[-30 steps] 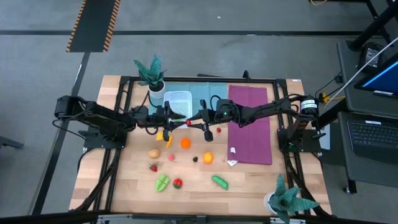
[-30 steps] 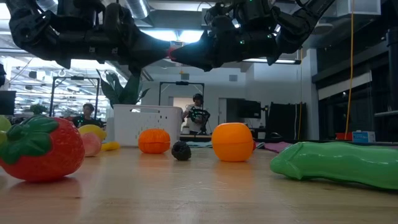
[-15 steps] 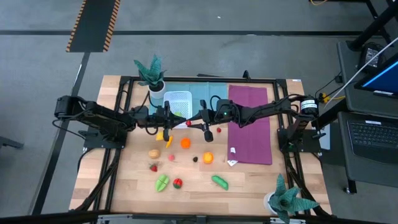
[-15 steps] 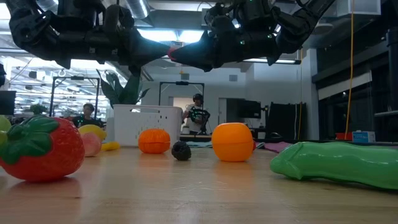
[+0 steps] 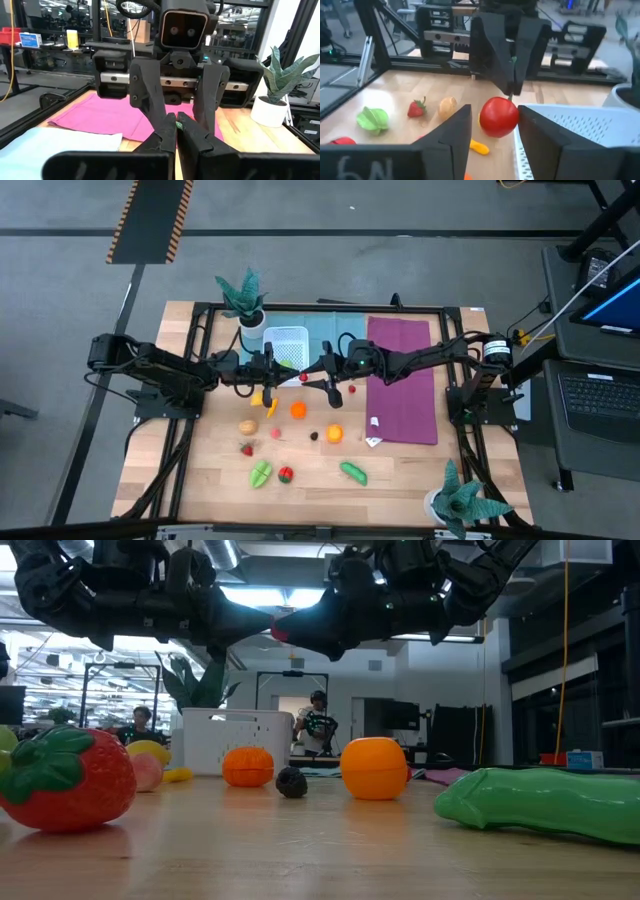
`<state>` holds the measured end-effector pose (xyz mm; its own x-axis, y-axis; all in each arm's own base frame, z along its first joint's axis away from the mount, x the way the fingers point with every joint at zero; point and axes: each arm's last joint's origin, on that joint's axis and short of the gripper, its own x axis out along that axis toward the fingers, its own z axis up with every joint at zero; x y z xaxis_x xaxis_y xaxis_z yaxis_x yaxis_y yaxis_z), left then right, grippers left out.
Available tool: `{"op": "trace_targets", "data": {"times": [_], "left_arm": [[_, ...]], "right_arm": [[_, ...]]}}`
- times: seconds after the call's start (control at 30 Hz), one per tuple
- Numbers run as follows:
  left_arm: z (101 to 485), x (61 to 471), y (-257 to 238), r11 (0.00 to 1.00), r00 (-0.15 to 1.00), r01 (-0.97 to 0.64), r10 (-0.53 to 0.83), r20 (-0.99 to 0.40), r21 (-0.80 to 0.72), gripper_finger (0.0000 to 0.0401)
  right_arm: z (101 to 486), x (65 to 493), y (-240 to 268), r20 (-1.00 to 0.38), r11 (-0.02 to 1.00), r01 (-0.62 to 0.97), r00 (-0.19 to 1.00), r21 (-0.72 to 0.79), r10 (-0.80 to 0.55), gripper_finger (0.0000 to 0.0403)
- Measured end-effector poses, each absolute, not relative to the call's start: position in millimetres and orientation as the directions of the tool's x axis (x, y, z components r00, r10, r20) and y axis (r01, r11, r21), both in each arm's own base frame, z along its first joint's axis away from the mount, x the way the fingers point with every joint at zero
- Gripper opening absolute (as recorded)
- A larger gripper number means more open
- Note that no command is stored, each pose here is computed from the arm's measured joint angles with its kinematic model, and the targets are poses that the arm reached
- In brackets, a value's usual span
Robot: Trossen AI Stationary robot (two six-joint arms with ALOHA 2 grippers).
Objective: Pick and placing Produce into tupperware
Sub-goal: Put the red cherry into the white basket
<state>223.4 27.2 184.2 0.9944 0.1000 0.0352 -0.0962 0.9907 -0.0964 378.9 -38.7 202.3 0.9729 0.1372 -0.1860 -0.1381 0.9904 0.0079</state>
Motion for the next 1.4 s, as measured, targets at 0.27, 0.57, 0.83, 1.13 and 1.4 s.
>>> {"op": "trace_targets", "data": {"times": [0.27, 0.57, 0.83, 1.13, 1.4], "left_arm": [[184, 223, 28, 0.99, 0.994, -0.102, 0.106, 0.036, -0.093, 0.0], [184, 222, 38, 0.985, 0.989, -0.143, 0.146, 0.029, -0.093, 0.0], [187, 218, 44, 0.987, 0.99, -0.134, 0.137, 0.025, -0.092, 0.0], [197, 201, 49, 0.973, 0.976, -0.218, 0.214, -0.048, -0.082, 0.0], [194, 192, 50, 0.911, 0.907, -0.408, 0.396, -0.141, -0.064, 0.0]], "right_arm": [[203, 379, -38, -0.181, 0.986, -0.152, 0.974, -0.062, 0.139, 0.0192], [203, 380, -39, -0.185, 0.997, -0.043, 0.982, -0.063, 0.031, 0.0275], [203, 379, -44, -0.187, 0.996, 0.033, 0.981, -0.083, -0.049, 0.0307], [198, 373, -66, -0.259, 0.992, 0.118, 0.96, 0.039, -0.104, 0.0307], [190, 365, -85, -0.361, 0.946, 0.323, 0.883, 0.008, -0.299, 0.0307]]}}
